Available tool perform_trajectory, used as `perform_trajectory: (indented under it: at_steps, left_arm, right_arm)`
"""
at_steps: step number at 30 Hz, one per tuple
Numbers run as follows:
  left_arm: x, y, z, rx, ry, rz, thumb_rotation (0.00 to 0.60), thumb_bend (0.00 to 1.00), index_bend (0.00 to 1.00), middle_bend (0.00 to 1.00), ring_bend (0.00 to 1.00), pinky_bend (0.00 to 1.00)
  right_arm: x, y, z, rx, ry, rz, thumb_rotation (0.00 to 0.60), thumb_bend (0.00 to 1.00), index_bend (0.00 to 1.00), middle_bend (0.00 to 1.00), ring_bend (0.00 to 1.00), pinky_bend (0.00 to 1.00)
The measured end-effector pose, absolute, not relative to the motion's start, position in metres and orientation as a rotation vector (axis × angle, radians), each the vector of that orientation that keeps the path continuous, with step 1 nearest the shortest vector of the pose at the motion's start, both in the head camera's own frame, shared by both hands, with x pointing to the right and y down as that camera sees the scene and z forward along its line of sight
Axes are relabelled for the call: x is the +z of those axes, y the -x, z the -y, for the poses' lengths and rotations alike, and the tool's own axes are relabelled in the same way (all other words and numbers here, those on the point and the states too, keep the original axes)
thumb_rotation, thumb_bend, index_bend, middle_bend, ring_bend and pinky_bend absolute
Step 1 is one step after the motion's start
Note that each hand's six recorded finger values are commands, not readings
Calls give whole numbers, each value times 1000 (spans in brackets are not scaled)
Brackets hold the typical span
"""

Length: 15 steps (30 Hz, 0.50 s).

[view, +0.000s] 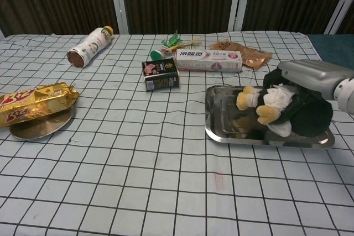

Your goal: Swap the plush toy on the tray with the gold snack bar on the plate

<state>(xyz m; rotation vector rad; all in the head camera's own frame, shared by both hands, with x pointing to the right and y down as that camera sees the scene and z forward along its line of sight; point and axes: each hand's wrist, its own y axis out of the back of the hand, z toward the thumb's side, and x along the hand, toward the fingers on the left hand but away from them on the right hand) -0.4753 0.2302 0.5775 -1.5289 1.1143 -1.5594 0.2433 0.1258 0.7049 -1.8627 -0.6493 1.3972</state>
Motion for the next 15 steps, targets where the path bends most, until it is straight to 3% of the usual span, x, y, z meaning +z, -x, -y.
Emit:
perform_trajectory:
  at_steps: [7,15]
  left_arm:
    - [578,474,-231,-1559,1536,-1103,600,499,210,140,98,284]
    - [576,479,-230,-1573,1523,-1115,600,500,215,151,98,284]
  right_arm:
    - [679,-189,-110,1201,1868,659,600,245,841,727,734,620]
    - [688,-110,-87,1073,1894,589,600,245,849,730,745,630]
